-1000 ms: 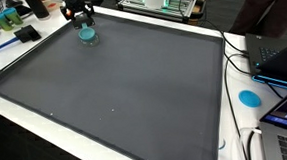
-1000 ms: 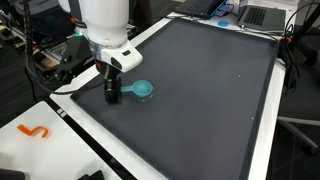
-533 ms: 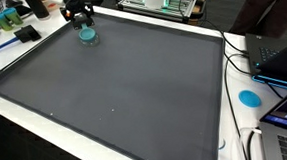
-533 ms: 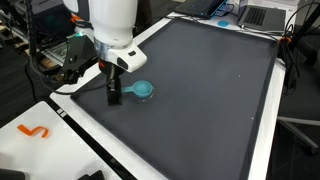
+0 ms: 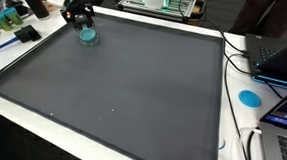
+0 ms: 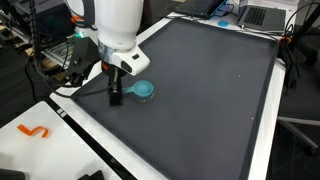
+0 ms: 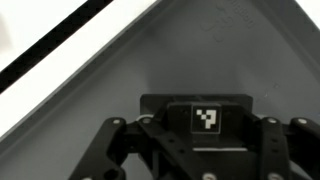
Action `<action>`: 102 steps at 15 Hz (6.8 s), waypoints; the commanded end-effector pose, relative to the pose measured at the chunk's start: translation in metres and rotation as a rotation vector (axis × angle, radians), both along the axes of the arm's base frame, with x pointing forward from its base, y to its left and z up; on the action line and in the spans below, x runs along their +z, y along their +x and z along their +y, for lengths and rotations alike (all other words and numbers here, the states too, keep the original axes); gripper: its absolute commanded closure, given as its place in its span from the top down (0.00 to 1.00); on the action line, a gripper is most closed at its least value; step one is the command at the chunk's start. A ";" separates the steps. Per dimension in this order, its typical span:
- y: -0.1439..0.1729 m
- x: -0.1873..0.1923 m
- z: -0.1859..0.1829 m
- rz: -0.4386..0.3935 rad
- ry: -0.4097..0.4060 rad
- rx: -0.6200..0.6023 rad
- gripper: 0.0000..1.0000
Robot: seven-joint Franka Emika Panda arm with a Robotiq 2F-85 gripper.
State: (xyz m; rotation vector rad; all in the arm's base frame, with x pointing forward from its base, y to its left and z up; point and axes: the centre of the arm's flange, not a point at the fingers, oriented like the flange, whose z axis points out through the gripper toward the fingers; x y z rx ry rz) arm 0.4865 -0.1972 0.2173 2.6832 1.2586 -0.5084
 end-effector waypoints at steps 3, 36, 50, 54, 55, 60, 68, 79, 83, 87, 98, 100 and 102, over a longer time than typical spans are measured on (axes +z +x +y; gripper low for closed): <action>-0.006 -0.024 -0.009 0.077 -0.034 -0.017 0.28; 0.004 -0.041 0.014 0.137 -0.043 0.044 0.28; 0.002 0.008 0.003 0.098 0.017 -0.007 0.28; 0.000 0.025 0.001 0.062 0.052 -0.032 0.28; -0.001 0.031 0.000 0.051 0.058 -0.041 0.28; -0.001 0.064 -0.001 -0.007 0.091 -0.064 0.28; 0.003 0.120 0.027 -0.091 0.107 -0.194 0.28; 0.020 0.155 0.108 -0.221 0.004 -0.327 0.28; 0.025 0.151 0.141 -0.255 -0.062 -0.347 0.28; 0.026 0.138 0.169 -0.284 -0.147 -0.362 0.28; 0.024 0.096 0.218 -0.375 -0.343 -0.344 0.28; 0.024 0.087 0.224 -0.386 -0.369 -0.333 0.28; 0.023 0.080 0.230 -0.393 -0.388 -0.320 0.28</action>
